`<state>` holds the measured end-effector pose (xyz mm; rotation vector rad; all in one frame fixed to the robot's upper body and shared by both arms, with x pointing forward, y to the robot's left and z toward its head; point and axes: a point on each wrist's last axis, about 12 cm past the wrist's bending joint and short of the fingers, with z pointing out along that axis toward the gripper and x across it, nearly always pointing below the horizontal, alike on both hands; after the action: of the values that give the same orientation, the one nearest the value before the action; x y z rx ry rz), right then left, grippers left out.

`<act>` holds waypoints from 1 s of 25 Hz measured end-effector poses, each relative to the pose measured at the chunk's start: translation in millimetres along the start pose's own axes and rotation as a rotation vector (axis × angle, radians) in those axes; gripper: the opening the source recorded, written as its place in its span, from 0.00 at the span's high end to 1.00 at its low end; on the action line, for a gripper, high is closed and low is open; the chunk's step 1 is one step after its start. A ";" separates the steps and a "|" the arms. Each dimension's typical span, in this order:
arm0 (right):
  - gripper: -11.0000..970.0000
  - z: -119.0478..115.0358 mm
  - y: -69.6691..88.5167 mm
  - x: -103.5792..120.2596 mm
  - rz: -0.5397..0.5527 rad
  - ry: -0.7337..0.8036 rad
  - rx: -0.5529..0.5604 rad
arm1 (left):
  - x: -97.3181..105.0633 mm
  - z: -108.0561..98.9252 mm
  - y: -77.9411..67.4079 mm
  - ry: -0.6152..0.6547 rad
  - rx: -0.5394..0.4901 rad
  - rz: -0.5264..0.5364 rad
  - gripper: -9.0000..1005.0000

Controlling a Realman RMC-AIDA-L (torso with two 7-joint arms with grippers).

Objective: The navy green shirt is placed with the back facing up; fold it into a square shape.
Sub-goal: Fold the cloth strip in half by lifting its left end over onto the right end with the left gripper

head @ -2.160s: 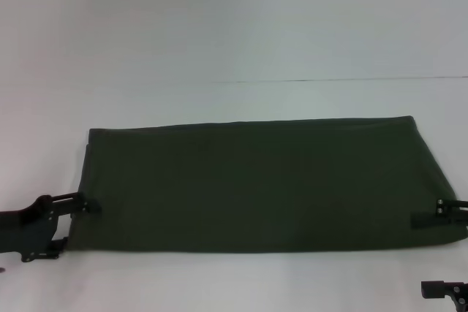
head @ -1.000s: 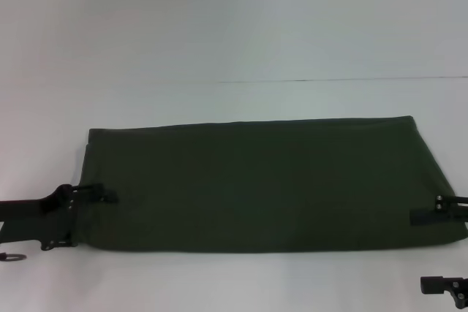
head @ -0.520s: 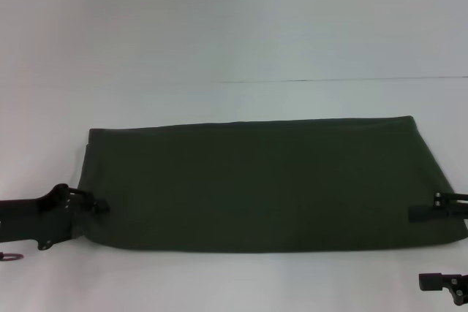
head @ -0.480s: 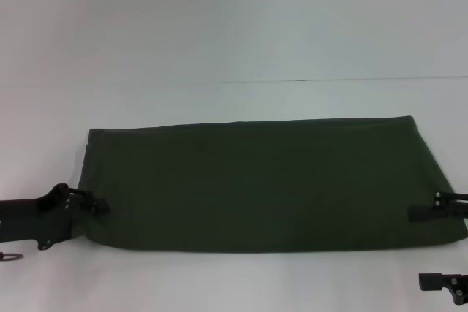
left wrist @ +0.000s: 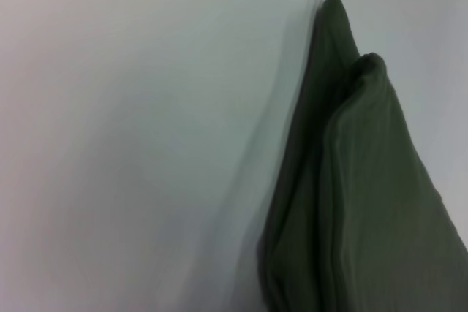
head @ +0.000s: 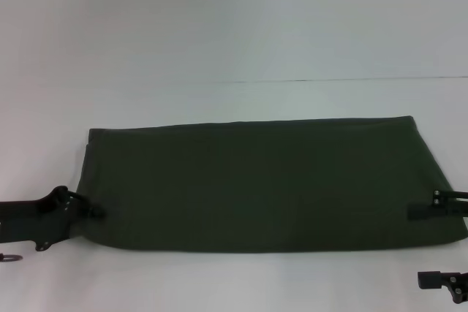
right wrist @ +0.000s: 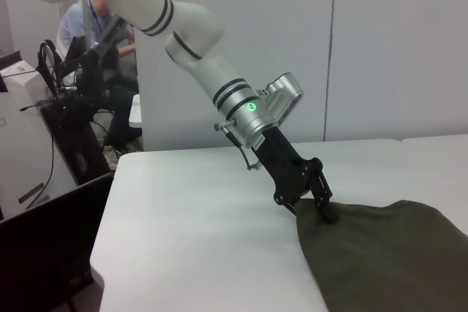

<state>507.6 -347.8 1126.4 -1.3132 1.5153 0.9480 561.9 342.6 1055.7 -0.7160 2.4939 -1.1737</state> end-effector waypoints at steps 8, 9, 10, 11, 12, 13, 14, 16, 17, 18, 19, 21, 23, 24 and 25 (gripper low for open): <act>0.06 -0.5 -0.1 -0.1 -0.001 0.001 0.001 | 0.1 -0.1 1.1 -0.005 -0.003 0.003 0.82; 0.06 -0.6 -0.1 -0.1 -0.001 0.001 0.001 | 0.1 -0.2 1.2 -0.005 -0.002 0.003 0.85; 0.06 -0.6 -0.1 -0.1 -0.001 0.001 0.002 | 0.1 -0.2 1.2 -0.005 -0.002 0.003 0.88; 0.06 -0.7 -0.2 0.0 -0.001 0.002 0.002 | 0.1 -0.2 1.2 -0.006 -0.002 0.002 0.91; 0.06 -0.8 -0.4 0.0 -0.001 0.003 0.004 | 0.1 -0.2 1.2 -0.006 -0.002 0.003 0.94; 0.06 -0.9 -0.5 0.0 -0.001 0.003 0.004 | 0.1 -0.2 1.2 -0.005 -0.002 0.003 0.97; 0.06 -0.9 -0.5 0.0 -0.001 0.004 0.005 | 0.1 -0.2 1.2 -0.005 -0.002 0.003 0.97; 0.06 -1.0 -0.7 0.1 -0.002 0.004 0.006 | 0.2 -0.2 1.2 -0.005 -0.001 0.004 0.97; 0.06 -0.9 -0.8 0.1 -0.002 0.005 0.007 | 0.0 -0.6 1.0 -0.005 -0.001 0.005 0.96; 0.06 -0.7 -0.8 0.3 -0.001 0.005 0.008 | -0.8 -2.0 0.7 -0.006 -0.001 0.008 0.96; 0.06 -0.3 -1.0 0.5 -0.001 0.006 0.009 | -2.7 -4.6 0.5 -0.010 -0.002 0.013 0.96; 0.06 0.4 -1.2 0.9 -0.001 0.006 0.012 | -7.6 -13.2 0.9 -0.026 -0.006 0.023 0.95; 0.06 0.5 -1.1 1.1 0.001 0.006 0.012 | -12.5 -23.8 2.8 -0.045 -0.014 0.031 0.95; 0.06 0.2 -1.2 1.1 0.002 0.006 0.013 | -15.1 -30.0 4.4 -0.056 -0.020 0.035 0.95; 0.06 0.1 -1.3 1.2 0.005 0.007 0.013 | -16.9 -35.1 5.7 -0.065 -0.024 0.037 0.95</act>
<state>508.9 -348.3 1125.3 -1.3046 1.5287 0.9362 558.2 377.3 1074.1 -0.6994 2.4605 -1.0922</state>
